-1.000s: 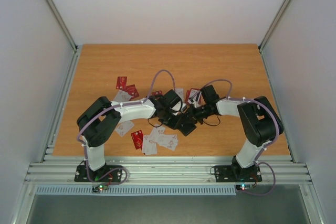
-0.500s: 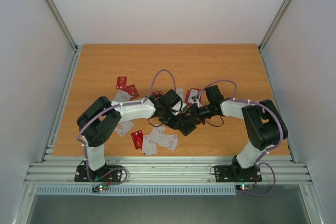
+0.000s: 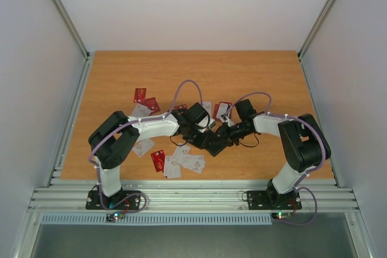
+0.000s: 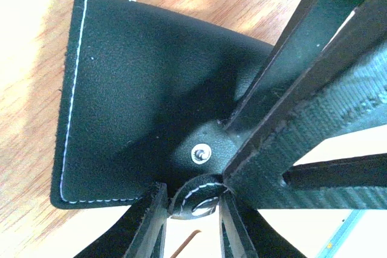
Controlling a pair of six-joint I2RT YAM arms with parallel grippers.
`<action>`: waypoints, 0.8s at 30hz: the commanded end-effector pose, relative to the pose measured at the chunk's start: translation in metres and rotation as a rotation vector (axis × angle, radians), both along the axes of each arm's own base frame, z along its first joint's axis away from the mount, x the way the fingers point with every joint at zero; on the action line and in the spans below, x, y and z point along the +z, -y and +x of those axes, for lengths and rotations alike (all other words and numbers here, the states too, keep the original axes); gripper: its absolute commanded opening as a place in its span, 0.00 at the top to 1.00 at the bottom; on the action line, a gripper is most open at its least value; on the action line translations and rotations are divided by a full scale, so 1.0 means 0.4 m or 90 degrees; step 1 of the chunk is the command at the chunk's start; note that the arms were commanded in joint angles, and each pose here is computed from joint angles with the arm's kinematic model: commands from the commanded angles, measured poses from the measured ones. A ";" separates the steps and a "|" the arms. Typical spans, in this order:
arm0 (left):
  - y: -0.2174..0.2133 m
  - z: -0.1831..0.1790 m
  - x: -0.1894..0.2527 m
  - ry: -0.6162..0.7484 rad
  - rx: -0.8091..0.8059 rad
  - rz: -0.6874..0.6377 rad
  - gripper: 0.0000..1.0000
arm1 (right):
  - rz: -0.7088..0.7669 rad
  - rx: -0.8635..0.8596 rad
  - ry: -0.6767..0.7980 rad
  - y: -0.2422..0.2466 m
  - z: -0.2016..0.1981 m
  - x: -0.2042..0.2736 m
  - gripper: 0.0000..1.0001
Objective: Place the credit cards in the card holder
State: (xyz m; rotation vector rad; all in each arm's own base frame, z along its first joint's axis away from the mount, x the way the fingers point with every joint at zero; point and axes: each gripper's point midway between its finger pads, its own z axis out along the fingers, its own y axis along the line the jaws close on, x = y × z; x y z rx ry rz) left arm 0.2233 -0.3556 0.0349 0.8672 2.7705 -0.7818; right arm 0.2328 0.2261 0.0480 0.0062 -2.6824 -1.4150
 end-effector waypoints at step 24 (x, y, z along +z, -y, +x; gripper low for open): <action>0.007 -0.003 0.066 0.011 -0.045 -0.004 0.50 | 0.058 0.043 0.025 -0.050 -0.008 0.023 0.96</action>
